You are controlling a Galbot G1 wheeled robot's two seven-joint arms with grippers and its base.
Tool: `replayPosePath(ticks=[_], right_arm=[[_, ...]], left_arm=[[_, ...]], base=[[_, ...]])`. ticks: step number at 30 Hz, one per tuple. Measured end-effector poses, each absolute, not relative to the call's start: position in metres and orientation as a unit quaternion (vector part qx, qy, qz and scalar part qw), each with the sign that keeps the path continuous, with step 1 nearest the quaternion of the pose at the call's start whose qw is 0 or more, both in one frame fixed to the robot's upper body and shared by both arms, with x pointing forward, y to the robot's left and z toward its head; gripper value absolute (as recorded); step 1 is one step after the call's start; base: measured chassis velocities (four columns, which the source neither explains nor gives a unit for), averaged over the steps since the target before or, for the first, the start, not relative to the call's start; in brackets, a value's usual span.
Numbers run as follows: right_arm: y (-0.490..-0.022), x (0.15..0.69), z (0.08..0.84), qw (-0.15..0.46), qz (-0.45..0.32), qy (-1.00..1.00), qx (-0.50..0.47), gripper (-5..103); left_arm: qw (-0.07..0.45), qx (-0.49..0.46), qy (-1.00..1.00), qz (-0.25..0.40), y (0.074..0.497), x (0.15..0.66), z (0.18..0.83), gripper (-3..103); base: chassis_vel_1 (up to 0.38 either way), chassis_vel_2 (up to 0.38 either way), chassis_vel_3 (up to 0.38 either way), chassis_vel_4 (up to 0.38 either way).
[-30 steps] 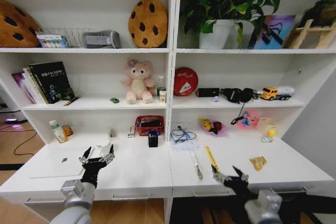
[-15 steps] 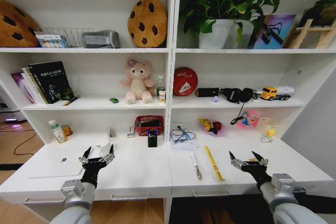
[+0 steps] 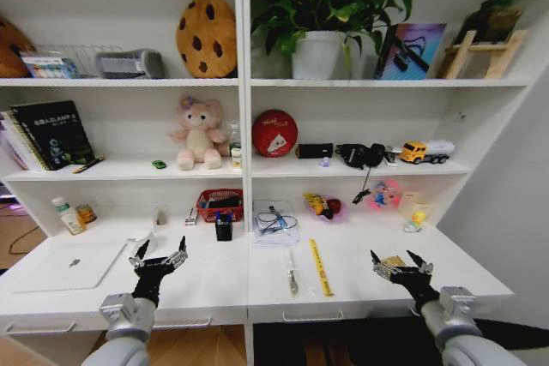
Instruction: Organize the objects on the table.
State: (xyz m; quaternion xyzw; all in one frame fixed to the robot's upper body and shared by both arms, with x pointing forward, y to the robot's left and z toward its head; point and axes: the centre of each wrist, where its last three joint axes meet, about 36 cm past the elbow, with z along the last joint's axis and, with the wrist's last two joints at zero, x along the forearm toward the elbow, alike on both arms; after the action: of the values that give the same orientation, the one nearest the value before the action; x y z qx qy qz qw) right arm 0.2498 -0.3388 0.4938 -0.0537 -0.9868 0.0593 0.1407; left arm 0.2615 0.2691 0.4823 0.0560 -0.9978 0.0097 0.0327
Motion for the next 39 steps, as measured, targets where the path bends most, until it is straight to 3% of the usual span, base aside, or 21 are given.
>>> replayPosePath(ticks=[3, 9, 20, 30, 32, 34, 35, 39], right_arm=[[-0.333, 0.251, 0.490, 0.139, 0.043, -0.985, -0.092, 100], [-0.323, 0.260, 0.481, 0.193, -0.012, -0.969, -0.156, 100], [-0.343, 0.324, 0.431, 0.239, -0.035, -0.962, -0.125, 100], [-0.355, 0.344, 0.409, 0.264, -0.036, -0.952, -0.152, 102], [-0.356, 0.346, 0.406, 0.266, -0.038, -0.951, -0.150, 94], [-0.356, 0.346, 0.405, 0.266, -0.039, -0.951, -0.150, 94], [-0.357, 0.349, 0.401, 0.268, -0.046, -0.951, -0.145, 83], [-0.359, 0.351, 0.397, 0.271, -0.054, -0.952, -0.134, 71]], left_arm=[[0.033, 0.056, -0.998, 0.010, 0.269, 0.261, 0.482, 100], [0.033, 0.056, -0.998, 0.010, 0.269, 0.261, 0.482, 100], [0.033, 0.056, -0.998, 0.010, 0.269, 0.261, 0.482, 100], [0.033, 0.056, -0.998, 0.010, 0.269, 0.261, 0.482, 100], [0.033, 0.056, -0.998, 0.010, 0.269, 0.261, 0.482, 100], [0.033, 0.056, -0.998, 0.010, 0.269, 0.261, 0.482, 100], [0.033, 0.056, -0.998, 0.010, 0.269, 0.261, 0.482, 100], [0.033, 0.056, -0.998, 0.010, 0.269, 0.261, 0.482, 100]], base=[[-0.216, -0.237, 0.244, 0.211], [-0.050, -0.062, 0.097, 0.053], [0.031, 0.039, -0.021, -0.032], [0.000, 0.000, 0.000, 0.000], [0.000, 0.000, 0.000, 0.000], [0.000, 0.000, 0.000, 0.000], [0.000, 0.000, 0.000, 0.000], [0.000, 0.000, 0.000, 0.000]])
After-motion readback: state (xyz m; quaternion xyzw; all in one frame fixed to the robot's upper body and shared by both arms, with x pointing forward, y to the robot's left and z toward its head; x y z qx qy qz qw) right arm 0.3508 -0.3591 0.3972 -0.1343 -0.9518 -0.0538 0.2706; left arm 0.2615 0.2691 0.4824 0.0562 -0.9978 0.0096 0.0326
